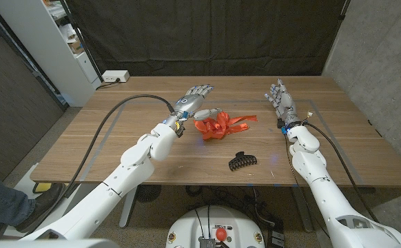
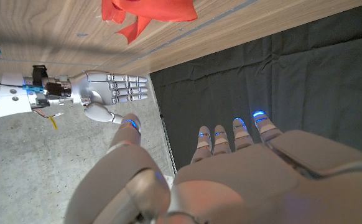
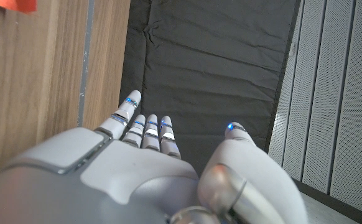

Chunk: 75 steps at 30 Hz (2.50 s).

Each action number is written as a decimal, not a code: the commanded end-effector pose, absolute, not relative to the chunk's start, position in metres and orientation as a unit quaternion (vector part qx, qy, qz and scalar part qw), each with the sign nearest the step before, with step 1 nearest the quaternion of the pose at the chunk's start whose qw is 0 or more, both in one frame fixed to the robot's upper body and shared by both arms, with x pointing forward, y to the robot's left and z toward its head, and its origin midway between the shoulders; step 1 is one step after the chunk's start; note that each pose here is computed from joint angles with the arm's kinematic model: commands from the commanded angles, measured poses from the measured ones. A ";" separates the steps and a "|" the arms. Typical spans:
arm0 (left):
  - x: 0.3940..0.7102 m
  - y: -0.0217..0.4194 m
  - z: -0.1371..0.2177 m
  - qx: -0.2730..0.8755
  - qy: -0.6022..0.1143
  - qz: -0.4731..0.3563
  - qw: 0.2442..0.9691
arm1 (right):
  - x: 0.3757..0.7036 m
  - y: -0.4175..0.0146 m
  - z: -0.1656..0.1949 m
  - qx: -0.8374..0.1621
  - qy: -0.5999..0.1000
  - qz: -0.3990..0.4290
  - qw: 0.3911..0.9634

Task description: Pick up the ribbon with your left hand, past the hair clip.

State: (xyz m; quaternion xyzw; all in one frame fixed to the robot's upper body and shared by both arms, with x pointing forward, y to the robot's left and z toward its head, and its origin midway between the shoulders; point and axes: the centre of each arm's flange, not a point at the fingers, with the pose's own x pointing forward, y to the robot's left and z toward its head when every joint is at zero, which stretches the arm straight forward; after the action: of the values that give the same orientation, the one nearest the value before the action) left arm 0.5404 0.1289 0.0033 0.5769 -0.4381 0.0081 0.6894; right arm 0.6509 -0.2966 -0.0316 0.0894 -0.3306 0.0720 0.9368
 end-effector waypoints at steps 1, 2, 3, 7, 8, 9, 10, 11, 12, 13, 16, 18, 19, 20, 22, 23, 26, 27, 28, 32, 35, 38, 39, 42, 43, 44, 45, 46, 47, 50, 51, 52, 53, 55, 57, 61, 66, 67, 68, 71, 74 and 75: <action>0.552 0.124 0.002 0.639 -0.391 0.018 0.662 | 0.652 -0.297 -0.028 0.094 -0.334 0.070 0.935; 0.552 0.123 0.002 0.641 -0.390 0.016 0.661 | 0.652 -0.297 -0.028 0.095 -0.335 0.070 0.935; 0.553 0.121 0.002 0.642 -0.390 0.016 0.659 | 0.653 -0.297 -0.028 0.095 -0.335 0.070 0.935; 0.554 0.116 0.002 0.651 -0.386 0.013 0.654 | 0.653 -0.298 -0.028 0.098 -0.336 0.070 0.934; 0.554 0.115 0.001 0.652 -0.385 0.013 0.653 | 0.654 -0.298 -0.028 0.099 -0.336 0.069 0.934; 0.554 0.113 0.001 0.655 -0.381 0.014 0.652 | 0.654 -0.298 -0.029 0.099 -0.336 0.070 0.934; 0.555 0.112 0.001 0.657 -0.375 0.010 0.654 | 0.654 -0.298 -0.029 0.100 -0.336 0.070 0.934; 0.555 0.111 0.001 0.656 -0.373 0.007 0.656 | 0.654 -0.299 -0.030 0.100 -0.335 0.069 0.934; 0.555 0.110 0.001 0.658 -0.370 0.008 0.656 | 0.654 -0.299 -0.030 0.101 -0.335 0.069 0.934; 0.554 0.109 0.001 0.661 -0.366 0.009 0.654 | 0.655 -0.299 -0.031 0.102 -0.335 0.068 0.934; 0.554 0.107 0.002 0.665 -0.355 0.004 0.657 | 0.655 -0.300 -0.032 0.104 -0.334 0.068 0.934; 0.553 0.106 0.002 0.670 -0.353 0.006 0.654 | 0.655 -0.300 -0.033 0.105 -0.335 0.068 0.934; 0.553 0.106 0.002 0.671 -0.352 0.006 0.652 | 0.655 -0.300 -0.033 0.105 -0.334 0.068 0.934; 0.552 0.105 0.001 0.674 -0.352 0.009 0.649 | 0.655 -0.301 -0.033 0.105 -0.334 0.068 0.934; 0.551 0.103 0.000 0.679 -0.352 0.013 0.645 | 0.654 -0.301 -0.033 0.106 -0.334 0.068 0.934; 0.550 0.102 -0.001 0.681 -0.352 0.015 0.642 | 0.654 -0.301 -0.033 0.106 -0.334 0.068 0.934; 0.549 0.099 -0.003 0.688 -0.349 0.019 0.636 | 0.654 -0.302 -0.032 0.105 -0.335 0.069 0.934; 0.549 0.099 -0.004 0.689 -0.349 0.020 0.635 | 0.653 -0.302 -0.032 0.105 -0.336 0.069 0.934; 0.549 0.098 -0.004 0.692 -0.347 0.023 0.633 | 0.653 -0.302 -0.031 0.105 -0.336 0.069 0.933; 0.547 0.096 -0.006 0.701 -0.344 0.030 0.624 | 0.653 -0.301 -0.031 0.104 -0.337 0.070 0.933; 0.547 0.096 -0.008 0.705 -0.342 0.035 0.620 | 0.653 -0.302 -0.031 0.104 -0.335 0.071 0.934; 0.547 0.096 -0.010 0.708 -0.342 0.042 0.616 | 0.653 -0.302 -0.033 0.105 -0.334 0.070 0.934; 0.547 0.096 -0.011 0.710 -0.341 0.043 0.615 | 0.653 -0.302 -0.033 0.105 -0.333 0.070 0.934; 0.548 0.096 -0.013 0.716 -0.338 0.051 0.608 | 0.654 -0.302 -0.035 0.105 -0.332 0.070 0.935; 0.549 0.096 -0.014 0.718 -0.337 0.052 0.607 | 0.654 -0.302 -0.035 0.106 -0.331 0.070 0.935; 0.549 0.095 -0.014 0.719 -0.337 0.054 0.605 | 0.653 -0.302 -0.036 0.106 -0.331 0.070 0.935; 0.549 0.095 -0.015 0.722 -0.337 0.057 0.602 | 0.653 -0.302 -0.036 0.106 -0.331 0.070 0.935; 0.550 0.095 -0.015 0.724 -0.337 0.060 0.599 | 0.653 -0.302 -0.036 0.106 -0.331 0.069 0.935; 0.550 0.094 -0.016 0.724 -0.337 0.061 0.598 | 0.653 -0.302 -0.036 0.106 -0.330 0.070 0.935; 0.551 0.093 -0.016 0.727 -0.337 0.062 0.595 | 0.653 -0.303 -0.037 0.106 -0.330 0.069 0.935; 0.551 0.093 -0.017 0.729 -0.336 0.063 0.593 | 0.653 -0.303 -0.038 0.106 -0.330 0.069 0.936; 0.552 0.092 -0.017 0.732 -0.335 0.064 0.589 | 0.653 -0.303 -0.038 0.107 -0.329 0.068 0.936; 0.552 0.092 -0.017 0.733 -0.334 0.065 0.589 | 0.653 -0.303 -0.038 0.107 -0.329 0.068 0.936; 0.554 0.091 -0.019 0.737 -0.332 0.065 0.586 | 0.653 -0.303 -0.039 0.107 -0.329 0.068 0.936; 0.554 0.091 -0.019 0.737 -0.332 0.065 0.585 | 0.652 -0.303 -0.039 0.107 -0.329 0.068 0.936; 0.557 0.089 -0.021 0.740 -0.331 0.063 0.582 | 0.651 -0.303 -0.036 0.107 -0.329 0.068 0.936; 0.560 0.086 -0.023 0.746 -0.324 0.058 0.579 | 0.651 -0.303 -0.034 0.107 -0.328 0.068 0.936; 0.561 0.086 -0.024 0.745 -0.324 0.056 0.581 | 0.651 -0.303 -0.034 0.107 -0.328 0.068 0.936; 0.562 0.086 -0.024 0.745 -0.322 0.054 0.581 | 0.651 -0.303 -0.034 0.107 -0.328 0.068 0.936; 0.565 0.085 -0.025 0.748 -0.315 0.048 0.583 | 0.651 -0.302 -0.034 0.107 -0.328 0.068 0.936; 0.569 0.084 -0.025 0.749 -0.304 0.039 0.588 | 0.652 -0.302 -0.034 0.106 -0.328 0.067 0.936; 0.571 0.085 -0.025 0.747 -0.301 0.034 0.592 | 0.652 -0.302 -0.035 0.107 -0.327 0.067 0.936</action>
State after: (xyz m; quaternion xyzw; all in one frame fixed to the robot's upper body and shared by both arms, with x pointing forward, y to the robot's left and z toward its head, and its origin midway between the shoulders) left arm 0.5598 0.0879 -0.0222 0.7422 -0.3235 0.0550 0.5844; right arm 0.6512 -0.3024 -0.0344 0.1070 -0.3295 0.0689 0.9355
